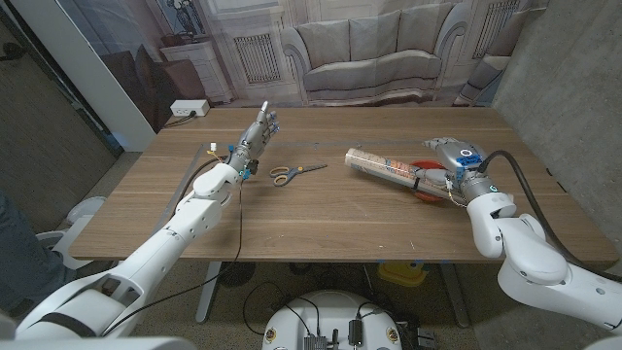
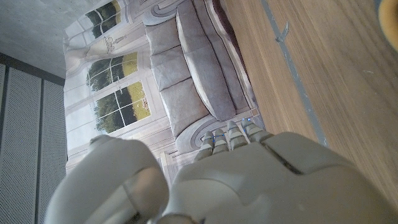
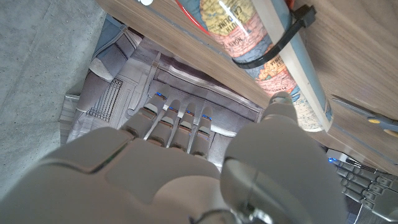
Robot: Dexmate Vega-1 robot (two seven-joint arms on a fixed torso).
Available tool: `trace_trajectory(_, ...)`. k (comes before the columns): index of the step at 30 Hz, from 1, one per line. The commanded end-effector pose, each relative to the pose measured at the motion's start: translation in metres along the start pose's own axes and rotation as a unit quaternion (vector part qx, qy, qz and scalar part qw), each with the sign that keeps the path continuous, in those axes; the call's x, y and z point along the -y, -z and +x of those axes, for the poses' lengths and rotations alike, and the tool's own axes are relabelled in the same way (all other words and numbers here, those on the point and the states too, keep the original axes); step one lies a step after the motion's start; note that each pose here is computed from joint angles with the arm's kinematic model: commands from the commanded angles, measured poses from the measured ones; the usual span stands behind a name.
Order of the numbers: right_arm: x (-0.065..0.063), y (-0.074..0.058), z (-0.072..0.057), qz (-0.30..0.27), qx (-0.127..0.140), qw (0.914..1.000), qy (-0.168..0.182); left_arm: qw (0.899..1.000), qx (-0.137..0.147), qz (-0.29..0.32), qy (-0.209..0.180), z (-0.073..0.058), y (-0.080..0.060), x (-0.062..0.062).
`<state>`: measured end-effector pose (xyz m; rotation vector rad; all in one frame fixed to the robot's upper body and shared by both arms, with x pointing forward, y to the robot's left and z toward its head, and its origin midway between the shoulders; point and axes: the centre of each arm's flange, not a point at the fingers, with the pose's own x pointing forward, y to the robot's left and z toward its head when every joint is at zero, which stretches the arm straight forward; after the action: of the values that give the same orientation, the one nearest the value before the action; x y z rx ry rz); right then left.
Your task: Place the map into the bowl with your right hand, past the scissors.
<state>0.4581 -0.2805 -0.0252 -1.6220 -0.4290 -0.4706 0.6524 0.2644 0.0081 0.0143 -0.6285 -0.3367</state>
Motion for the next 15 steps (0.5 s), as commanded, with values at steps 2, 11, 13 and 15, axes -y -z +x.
trace_trajectory(2, 0.012, 0.0, -0.002, 0.011, 0.006, 0.9998, 0.017, 1.0, 0.002, 0.004, -0.004, -0.003, -0.004, -0.002)
trace_trajectory(11, 0.02, -0.004, -0.003, 0.007, 0.012, 0.9995, 0.029, 1.0, 0.001, 0.002, -0.004, -0.006, -0.003, -0.003)
trace_trajectory(13, 0.022, -0.004, -0.004, 0.005, 0.011, 0.9994, 0.031, 1.0, 0.0, 0.002, -0.004, -0.006, -0.003, -0.004)
trace_trajectory(15, 0.025, -0.004, -0.005, 0.004, 0.01, 0.9994, 0.034, 1.0, 0.001, 0.003, -0.003, -0.006, -0.003, -0.004)
